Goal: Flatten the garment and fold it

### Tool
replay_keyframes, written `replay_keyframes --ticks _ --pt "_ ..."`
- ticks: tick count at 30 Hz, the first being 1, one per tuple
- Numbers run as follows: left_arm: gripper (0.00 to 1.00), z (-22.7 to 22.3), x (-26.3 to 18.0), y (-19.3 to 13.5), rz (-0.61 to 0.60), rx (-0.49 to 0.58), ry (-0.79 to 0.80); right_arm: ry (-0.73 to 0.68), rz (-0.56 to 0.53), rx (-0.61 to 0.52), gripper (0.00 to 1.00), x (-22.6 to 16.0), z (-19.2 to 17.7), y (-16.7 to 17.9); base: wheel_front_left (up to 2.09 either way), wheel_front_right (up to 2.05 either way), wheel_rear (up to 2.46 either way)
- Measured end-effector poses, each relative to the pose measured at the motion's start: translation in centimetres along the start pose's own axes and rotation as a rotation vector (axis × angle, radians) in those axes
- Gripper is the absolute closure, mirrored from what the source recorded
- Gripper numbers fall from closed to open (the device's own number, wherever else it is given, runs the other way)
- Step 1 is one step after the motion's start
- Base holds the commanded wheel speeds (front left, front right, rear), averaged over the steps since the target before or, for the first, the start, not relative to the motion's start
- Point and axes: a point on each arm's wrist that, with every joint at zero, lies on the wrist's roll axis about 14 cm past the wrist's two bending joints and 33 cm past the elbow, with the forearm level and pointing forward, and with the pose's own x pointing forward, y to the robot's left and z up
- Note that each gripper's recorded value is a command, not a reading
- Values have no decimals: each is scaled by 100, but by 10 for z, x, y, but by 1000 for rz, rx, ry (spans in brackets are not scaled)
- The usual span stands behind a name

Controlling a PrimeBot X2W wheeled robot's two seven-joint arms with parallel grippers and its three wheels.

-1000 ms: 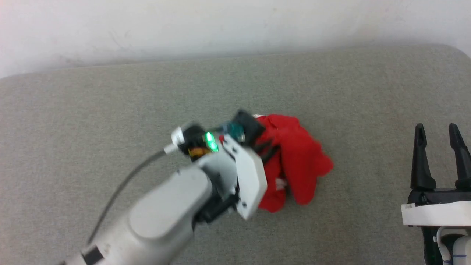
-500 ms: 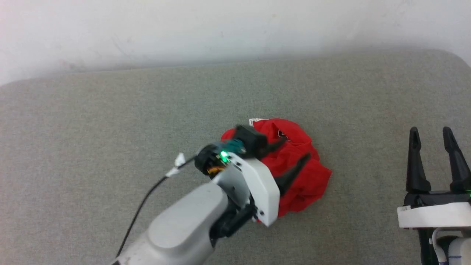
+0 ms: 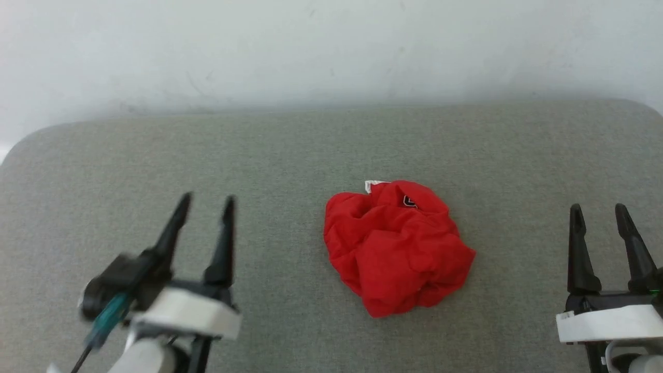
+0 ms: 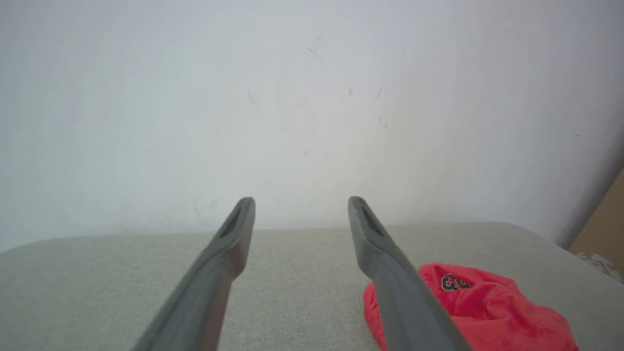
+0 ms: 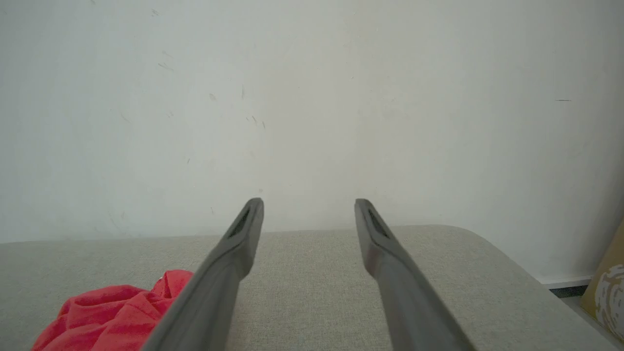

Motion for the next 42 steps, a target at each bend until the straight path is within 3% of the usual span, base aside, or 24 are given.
replay_keyframes --ticks 4,7,14,20,26,31,36,37,38,40,41,42 --pt "0 -5 -35 33 176 8 3 11 14 4 0 2 -4 5 0 0 0" --pt "0 -29 -63 43 243 -2 74 31 32 9 0 2 -11 11 0 0 0" --pt "0 -27 -72 52 285 -34 39 82 95 46 0 11 -29 35 0 0 0" --pt "0 -31 -67 58 295 -41 34 163 216 60 0 54 -33 81 0 0 0" --pt "0 -46 -62 60 306 -67 61 439 301 -20 0 80 -75 104 0 0 0" --pt "0 -52 -63 69 335 -80 71 711 319 -94 0 74 -126 102 0 0 0" --pt "0 -58 -71 80 370 -72 92 874 360 -120 0 59 -164 112 0 0 0" --pt "0 -58 -71 82 376 -70 92 903 363 -116 5 55 -171 114 0 0 0" --pt "0 -59 -72 84 381 -69 94 922 365 -116 37 53 -177 114 0 0 0" --pt "0 -60 -74 86 389 -65 100 945 369 -125 73 49 -186 115 0 0 0" --pt "0 -61 -76 87 392 -64 104 943 365 -115 100 50 -188 116 0 0 0" --pt "0 -62 -76 88 393 -65 106 932 363 -107 100 51 -188 117 0 0 0"
